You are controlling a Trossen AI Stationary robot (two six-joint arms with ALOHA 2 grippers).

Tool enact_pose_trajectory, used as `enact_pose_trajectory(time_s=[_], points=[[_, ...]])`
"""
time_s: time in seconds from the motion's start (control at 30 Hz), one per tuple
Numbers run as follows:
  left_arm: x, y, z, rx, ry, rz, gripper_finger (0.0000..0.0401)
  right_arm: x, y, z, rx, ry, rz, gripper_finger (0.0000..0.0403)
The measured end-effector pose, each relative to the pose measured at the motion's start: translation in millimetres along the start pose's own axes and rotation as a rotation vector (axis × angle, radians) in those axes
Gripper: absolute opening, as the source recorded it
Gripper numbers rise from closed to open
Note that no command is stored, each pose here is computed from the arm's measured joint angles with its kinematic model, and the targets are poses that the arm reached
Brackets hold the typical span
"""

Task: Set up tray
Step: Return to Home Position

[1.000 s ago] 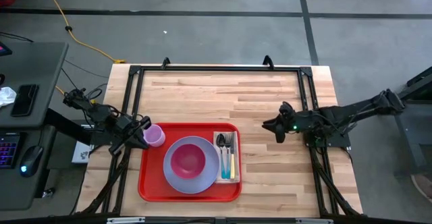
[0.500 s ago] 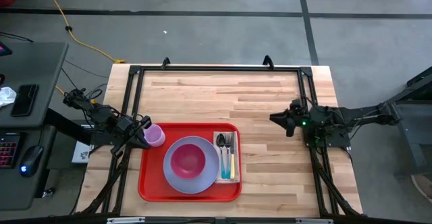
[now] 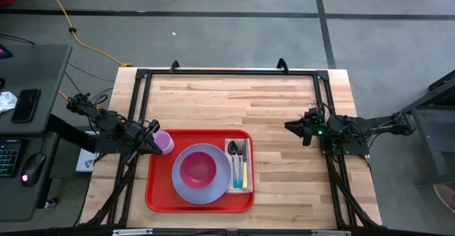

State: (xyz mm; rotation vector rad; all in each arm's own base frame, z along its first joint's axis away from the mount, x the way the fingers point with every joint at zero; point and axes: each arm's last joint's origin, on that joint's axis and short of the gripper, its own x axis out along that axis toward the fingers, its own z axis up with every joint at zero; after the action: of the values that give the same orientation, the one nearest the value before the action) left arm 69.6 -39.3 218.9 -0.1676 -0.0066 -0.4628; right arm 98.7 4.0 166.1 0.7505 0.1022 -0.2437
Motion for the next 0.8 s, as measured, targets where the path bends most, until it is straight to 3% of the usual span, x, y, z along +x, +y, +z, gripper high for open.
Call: enact_pose_trajectory(time_s=[0.33,0.5,0.8], points=[[0,2,-1,0.023,0.002,0.068,0.0049,0,1,0,-0.033,0.0,0.02,0.0098],[3,2,-6,0.061,-0.014,0.058,0.0049,0,5,2,-0.154,-0.014,0.077,0.0098],[14,6,-39,0.043,-0.031,0.035,0.0049,0,3,4,-0.318,-0.063,0.022,0.0098]])
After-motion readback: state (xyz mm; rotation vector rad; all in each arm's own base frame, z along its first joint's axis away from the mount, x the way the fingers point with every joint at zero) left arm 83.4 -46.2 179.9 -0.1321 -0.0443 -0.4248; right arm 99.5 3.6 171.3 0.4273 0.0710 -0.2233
